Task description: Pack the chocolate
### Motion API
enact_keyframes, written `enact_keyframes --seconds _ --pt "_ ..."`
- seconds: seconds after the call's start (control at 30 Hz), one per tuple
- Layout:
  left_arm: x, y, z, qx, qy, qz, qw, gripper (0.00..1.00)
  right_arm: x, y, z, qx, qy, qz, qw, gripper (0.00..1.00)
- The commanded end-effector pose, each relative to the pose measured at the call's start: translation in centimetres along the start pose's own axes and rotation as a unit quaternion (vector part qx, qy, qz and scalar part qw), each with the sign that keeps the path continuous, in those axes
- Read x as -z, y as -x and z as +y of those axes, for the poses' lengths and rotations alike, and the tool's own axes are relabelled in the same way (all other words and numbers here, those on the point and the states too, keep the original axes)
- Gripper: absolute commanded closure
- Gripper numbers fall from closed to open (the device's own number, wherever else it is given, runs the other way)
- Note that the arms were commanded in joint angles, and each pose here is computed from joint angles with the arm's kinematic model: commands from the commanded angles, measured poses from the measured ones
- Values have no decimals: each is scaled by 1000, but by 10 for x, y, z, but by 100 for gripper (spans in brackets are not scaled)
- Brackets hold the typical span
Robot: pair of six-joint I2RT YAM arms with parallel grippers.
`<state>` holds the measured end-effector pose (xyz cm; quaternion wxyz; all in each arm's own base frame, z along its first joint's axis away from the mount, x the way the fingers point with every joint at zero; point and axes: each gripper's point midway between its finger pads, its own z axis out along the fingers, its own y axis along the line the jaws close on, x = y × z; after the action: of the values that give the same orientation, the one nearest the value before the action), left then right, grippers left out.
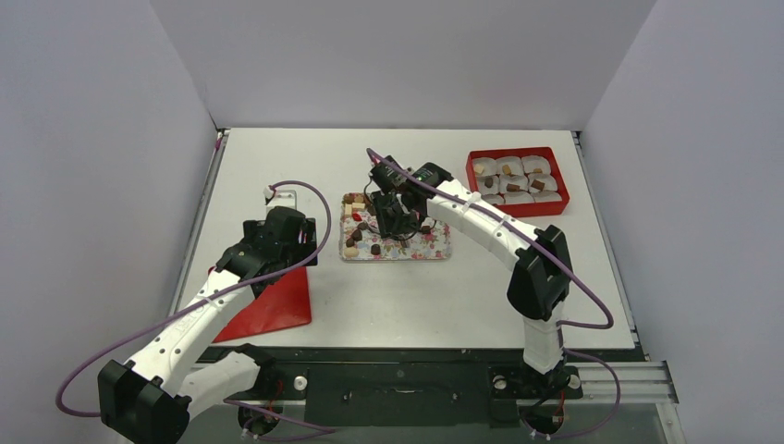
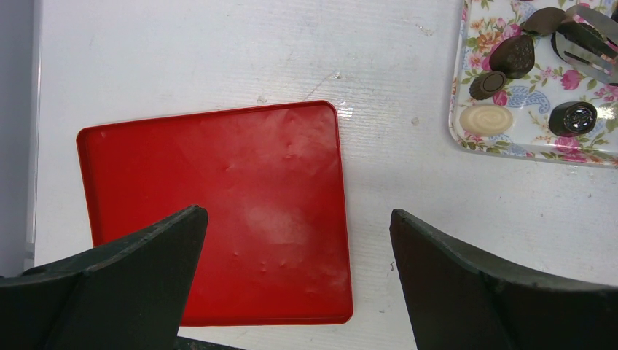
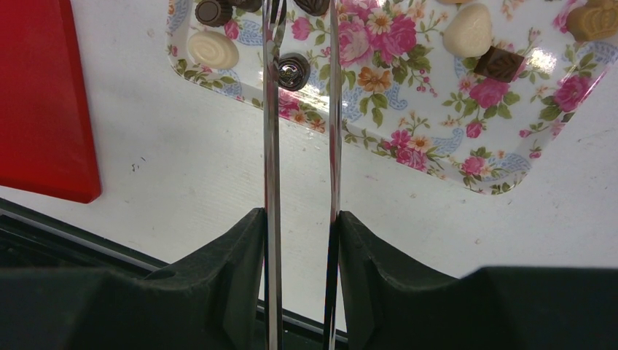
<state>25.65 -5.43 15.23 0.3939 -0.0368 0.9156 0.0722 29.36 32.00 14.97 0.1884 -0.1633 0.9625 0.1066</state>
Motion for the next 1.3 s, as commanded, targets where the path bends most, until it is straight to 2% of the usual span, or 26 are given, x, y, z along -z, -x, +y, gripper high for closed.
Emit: enact_keyframes --seconds 0.0,0.3,0.47,0.87,1.27 --pt "3 13 2 11 2 -23 1000 4 -2 8 5 6 -1 -10 1000 65" --pt "3 14 2 12 1 -24 1000 4 -4 7 4 5 -3 -6 1000 65" --pt "4 14 2 12 1 -24 1000 4 -1 7 5 3 -1 -10 1000 71" --pt "4 14 2 13 0 -25 1000 4 32 22 -3 -19 6 -49 999 74" --pt "4 14 1 12 -1 -24 1000 4 48 18 -21 -39 1 -58 998 75"
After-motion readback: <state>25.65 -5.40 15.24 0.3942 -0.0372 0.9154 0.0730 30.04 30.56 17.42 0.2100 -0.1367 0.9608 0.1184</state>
